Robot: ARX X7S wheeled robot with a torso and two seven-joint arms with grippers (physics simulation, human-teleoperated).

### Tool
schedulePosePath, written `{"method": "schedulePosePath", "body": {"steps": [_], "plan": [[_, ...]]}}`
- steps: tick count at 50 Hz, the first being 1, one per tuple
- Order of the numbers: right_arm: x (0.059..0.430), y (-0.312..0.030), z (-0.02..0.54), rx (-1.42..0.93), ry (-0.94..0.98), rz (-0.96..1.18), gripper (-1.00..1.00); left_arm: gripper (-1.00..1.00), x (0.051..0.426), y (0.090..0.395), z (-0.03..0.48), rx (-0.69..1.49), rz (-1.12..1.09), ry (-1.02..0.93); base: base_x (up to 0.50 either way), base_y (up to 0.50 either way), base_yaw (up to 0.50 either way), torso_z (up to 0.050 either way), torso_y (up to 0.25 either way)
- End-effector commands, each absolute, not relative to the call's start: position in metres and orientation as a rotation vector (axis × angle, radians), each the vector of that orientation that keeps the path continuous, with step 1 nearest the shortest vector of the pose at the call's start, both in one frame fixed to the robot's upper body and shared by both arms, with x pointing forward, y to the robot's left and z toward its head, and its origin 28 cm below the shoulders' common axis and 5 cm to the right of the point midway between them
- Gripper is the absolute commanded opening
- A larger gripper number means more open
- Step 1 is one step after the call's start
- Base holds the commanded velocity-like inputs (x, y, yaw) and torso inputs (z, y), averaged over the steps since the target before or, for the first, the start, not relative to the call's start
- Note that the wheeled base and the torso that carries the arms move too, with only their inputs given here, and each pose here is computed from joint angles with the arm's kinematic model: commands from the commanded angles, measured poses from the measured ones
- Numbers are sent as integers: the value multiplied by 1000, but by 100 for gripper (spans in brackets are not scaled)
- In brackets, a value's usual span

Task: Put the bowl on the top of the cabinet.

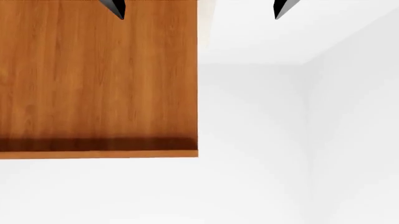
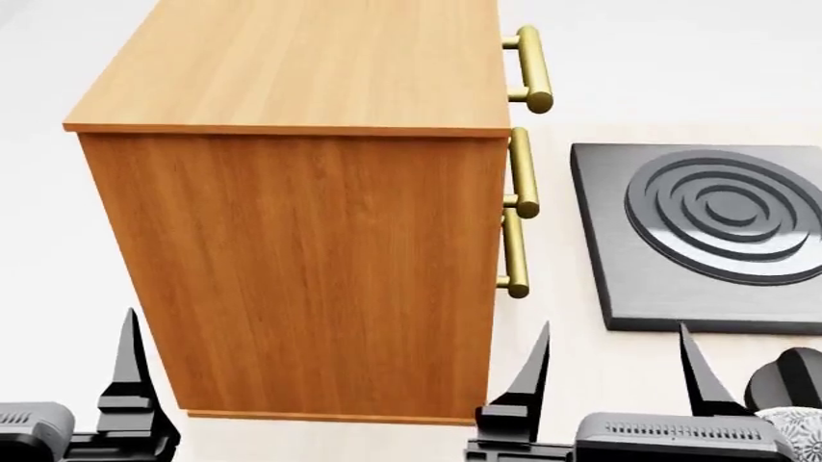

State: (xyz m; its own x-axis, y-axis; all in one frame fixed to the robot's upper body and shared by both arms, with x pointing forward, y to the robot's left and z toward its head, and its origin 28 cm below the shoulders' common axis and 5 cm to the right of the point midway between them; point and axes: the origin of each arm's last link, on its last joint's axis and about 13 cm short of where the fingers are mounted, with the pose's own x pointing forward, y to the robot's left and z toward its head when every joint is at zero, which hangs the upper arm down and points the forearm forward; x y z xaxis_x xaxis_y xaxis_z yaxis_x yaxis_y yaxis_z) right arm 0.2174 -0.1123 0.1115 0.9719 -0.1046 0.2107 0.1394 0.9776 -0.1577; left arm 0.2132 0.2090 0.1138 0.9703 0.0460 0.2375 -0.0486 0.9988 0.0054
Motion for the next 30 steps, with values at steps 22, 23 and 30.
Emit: {"method": "schedulePosePath", "body": {"steps": [22, 23, 30], "plan": [[152, -161, 168, -272, 145, -100, 100, 100, 213, 208, 114, 14, 49, -240, 0, 0, 0, 0, 0], [150, -162, 168, -267, 161, -100, 100, 100, 213, 208, 114, 16, 50, -240, 0, 0, 0, 0, 0], [130, -168, 171, -326, 213, -115, 100, 100, 213, 208, 114, 17, 53, -242, 0, 0, 0, 0, 0]]}}
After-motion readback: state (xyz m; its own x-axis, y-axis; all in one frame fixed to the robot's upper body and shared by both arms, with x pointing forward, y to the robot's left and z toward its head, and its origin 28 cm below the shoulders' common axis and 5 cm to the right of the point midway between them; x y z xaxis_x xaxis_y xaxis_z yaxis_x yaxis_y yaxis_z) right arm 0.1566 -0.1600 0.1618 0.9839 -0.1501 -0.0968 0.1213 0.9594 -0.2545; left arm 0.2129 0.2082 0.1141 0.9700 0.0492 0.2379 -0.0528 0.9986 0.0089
